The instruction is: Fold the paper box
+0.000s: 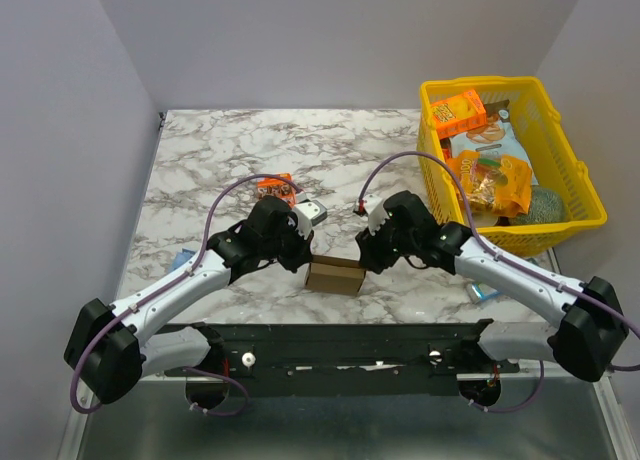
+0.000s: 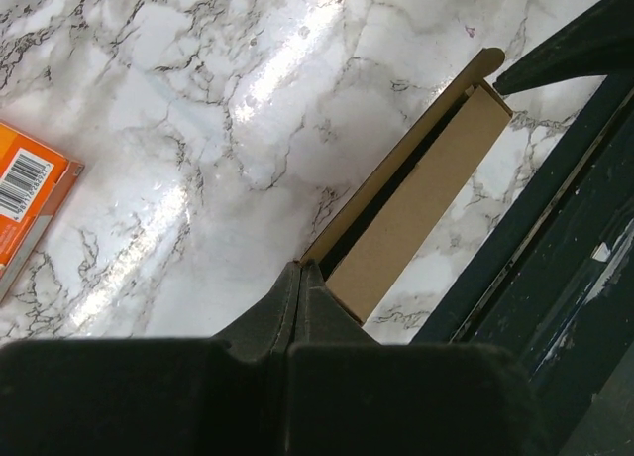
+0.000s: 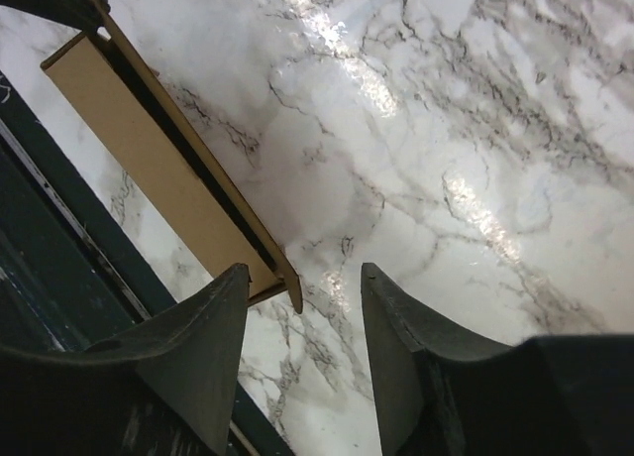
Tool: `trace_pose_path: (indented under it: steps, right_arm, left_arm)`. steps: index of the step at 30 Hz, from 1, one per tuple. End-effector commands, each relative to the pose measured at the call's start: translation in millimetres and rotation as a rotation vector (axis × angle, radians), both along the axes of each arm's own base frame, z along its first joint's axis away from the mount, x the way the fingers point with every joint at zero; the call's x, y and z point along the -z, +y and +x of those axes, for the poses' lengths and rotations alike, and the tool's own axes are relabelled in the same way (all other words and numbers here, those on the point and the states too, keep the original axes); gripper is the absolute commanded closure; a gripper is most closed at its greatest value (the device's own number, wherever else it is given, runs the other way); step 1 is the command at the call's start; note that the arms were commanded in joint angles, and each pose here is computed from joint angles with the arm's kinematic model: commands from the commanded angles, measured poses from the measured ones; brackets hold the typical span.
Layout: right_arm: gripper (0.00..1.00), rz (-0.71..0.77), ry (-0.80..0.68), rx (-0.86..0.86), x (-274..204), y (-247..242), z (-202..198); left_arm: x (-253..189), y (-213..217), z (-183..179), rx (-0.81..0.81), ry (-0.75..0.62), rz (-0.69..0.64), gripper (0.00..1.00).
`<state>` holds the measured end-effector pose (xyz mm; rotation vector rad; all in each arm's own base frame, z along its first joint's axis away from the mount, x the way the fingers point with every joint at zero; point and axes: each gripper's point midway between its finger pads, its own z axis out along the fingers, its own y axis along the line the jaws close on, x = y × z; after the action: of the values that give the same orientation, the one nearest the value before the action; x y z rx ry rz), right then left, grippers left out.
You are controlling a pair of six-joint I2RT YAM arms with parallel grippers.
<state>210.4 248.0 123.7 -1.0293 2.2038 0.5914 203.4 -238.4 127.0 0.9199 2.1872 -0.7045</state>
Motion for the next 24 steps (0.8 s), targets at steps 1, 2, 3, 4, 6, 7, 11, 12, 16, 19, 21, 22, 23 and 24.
trace_pose_path:
  steps: [1, 2, 3, 4, 6, 7, 11, 12, 16, 19, 21, 22, 23, 24]
  right_arm:
    - [0.49, -0.017, 0.005, 0.053, 2, -4, 6]
    - [0.52, -0.022, 0.008, 0.053, 3, -5, 6]
    - [0.53, -0.02, 0.008, 0.052, 2, -4, 6]
    - [0.55, -0.027, 0.016, 0.051, 4, -5, 5]
    - [0.58, -0.032, 0.024, 0.049, 5, -5, 4]
    - [0.6, -0.039, 0.035, 0.047, 7, -6, 3]
    - [0.62, -0.041, 0.075, 0.065, 10, -6, -1]
    - [0.63, -0.041, 0.08, 0.066, 10, -6, -2]
    - [0.68, -0.047, 0.089, 0.068, 11, -7, -3]
    - [0.69, -0.029, 0.08, 0.06, 8, -4, -3]
    - [0.69, -0.031, 0.07, 0.069, 8, -5, 0]
    - [0.69, -0.034, 0.064, 0.073, 8, -5, 1]
    - [0.65, -0.04, 0.062, 0.077, 9, -6, 2]
    - [0.65, -0.048, 0.046, 0.088, 8, -8, 6]
  left_arm:
    - [-4, 3, 3, -0.021, -0.018, 0.014, 1.0]
    - [-4, 3, 3, -0.021, -0.021, 0.014, 1.0]
    - [-5, 3, 4, -0.023, -0.023, 0.015, 1.0]
    - [-5, 4, 4, -0.025, -0.026, 0.016, 1.0]
    - [-6, 5, 5, -0.03, -0.032, 0.016, 1.0]
    - [-8, 5, 6, -0.034, -0.039, 0.012, 1.0]
    - [-10, 7, 7, -0.043, -0.053, 0.012, 1.0]
    - [-11, 6, 7, -0.044, -0.055, 0.009, 1.0]
    - [-14, 7, 7, -0.047, -0.067, 0.003, 1.0]
    - [-15, 7, 6, -0.044, -0.071, -0.004, 1.0]
    - [-16, 6, 6, -0.042, -0.075, -0.007, 1.0]
    - [-15, 7, 6, -0.042, -0.072, -0.005, 1.0]
    - [-15, 7, 6, -0.042, -0.072, -0.005, 1.0]
    - [-15, 7, 5, -0.041, -0.073, -0.006, 1.0]
